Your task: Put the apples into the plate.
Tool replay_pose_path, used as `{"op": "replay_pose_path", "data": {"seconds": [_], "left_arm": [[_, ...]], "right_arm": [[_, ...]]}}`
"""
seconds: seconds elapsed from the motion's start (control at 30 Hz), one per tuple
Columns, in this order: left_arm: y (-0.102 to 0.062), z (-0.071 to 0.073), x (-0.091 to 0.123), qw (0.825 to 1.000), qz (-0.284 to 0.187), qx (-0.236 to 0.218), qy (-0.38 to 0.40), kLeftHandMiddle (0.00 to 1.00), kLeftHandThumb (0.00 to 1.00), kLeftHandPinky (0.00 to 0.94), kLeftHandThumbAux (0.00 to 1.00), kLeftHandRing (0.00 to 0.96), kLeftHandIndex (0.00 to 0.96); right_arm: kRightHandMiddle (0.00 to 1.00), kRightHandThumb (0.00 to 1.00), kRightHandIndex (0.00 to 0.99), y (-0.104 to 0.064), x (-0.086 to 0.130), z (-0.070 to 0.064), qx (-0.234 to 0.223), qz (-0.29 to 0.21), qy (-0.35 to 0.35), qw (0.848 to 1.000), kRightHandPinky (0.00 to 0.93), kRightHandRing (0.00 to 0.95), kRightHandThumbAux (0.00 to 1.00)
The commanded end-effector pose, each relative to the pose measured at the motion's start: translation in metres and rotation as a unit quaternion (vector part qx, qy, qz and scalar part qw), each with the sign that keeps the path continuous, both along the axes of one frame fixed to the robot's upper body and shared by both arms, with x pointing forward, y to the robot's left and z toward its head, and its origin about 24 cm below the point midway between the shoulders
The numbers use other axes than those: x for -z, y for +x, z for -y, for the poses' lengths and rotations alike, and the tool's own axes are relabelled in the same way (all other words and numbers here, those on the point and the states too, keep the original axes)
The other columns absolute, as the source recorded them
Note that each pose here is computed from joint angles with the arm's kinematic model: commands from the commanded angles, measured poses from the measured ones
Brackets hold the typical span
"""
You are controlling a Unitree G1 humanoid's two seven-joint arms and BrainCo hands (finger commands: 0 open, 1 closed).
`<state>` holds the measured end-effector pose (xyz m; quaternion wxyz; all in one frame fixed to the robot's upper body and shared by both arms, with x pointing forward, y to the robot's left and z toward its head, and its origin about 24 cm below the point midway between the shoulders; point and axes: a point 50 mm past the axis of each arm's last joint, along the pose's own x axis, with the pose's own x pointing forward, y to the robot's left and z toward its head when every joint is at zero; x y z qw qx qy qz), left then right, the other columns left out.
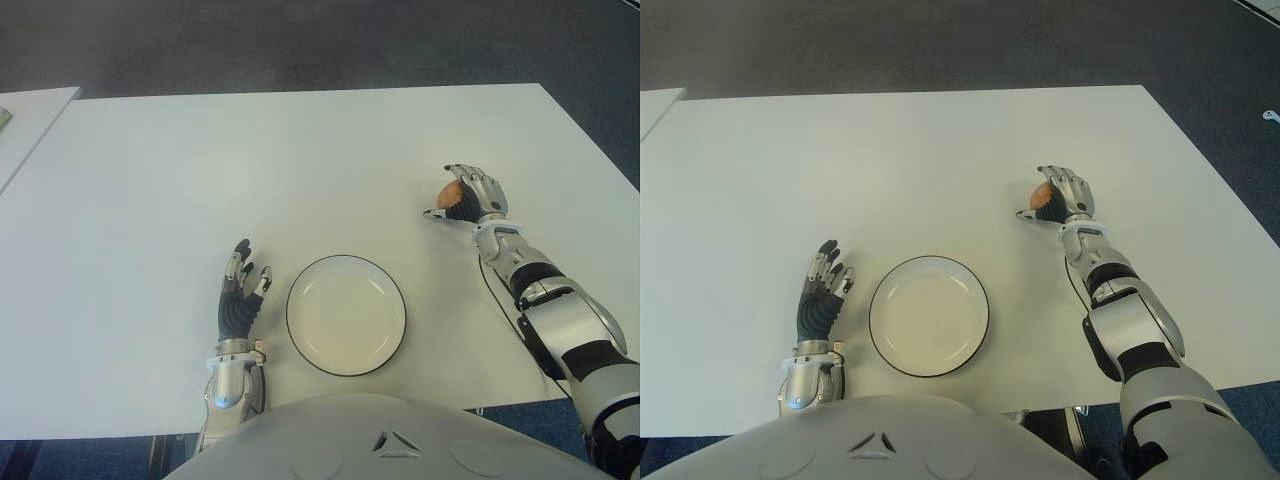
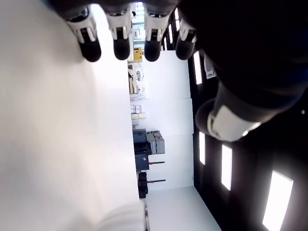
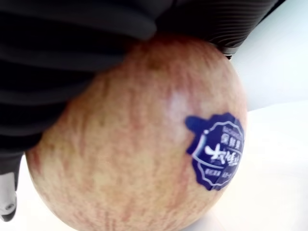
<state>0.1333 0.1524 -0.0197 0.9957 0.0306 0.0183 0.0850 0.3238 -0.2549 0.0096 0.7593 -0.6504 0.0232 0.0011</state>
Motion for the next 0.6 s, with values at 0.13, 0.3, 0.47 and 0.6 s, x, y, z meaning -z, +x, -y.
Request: {"op": "replay_pose_path", "data": {"seconds": [0.13,0.3,0.47,0.6], "left_arm": [[-0.002,0.001,0.005,1.0,-0.014,0.009,-0.001,0.052,0.153,0.049,0.619,0.043,0.071],[-0.002,0.0,0.005,1.0,-0.014,0.01,-0.001,0.049,0.157,0.047,0.624,0.04,0.07],[-0.002,0.0,0.005,1.0,-0.015,0.01,0.0,0.049,0.157,0.048,0.621,0.04,0.07],[-0.002,0.0,0.005,1.0,-0.015,0.01,0.0,0.052,0.158,0.049,0.62,0.041,0.072]], "right_arm": [[0.627,0.679,0.429,-0.028,0.03,0.02,0.058,-0.069,-0.02,0.996,0.593,0.632,0.711],[0.71,0.695,0.436,-0.029,0.029,0.024,0.071,-0.062,-0.026,0.995,0.652,0.713,0.715],[0.753,0.7,0.439,-0.028,0.026,0.026,0.073,-0.056,-0.032,0.995,0.673,0.753,0.715],[0.777,0.703,0.44,-0.025,0.023,0.027,0.07,-0.054,-0.04,0.995,0.687,0.772,0.715]]}}
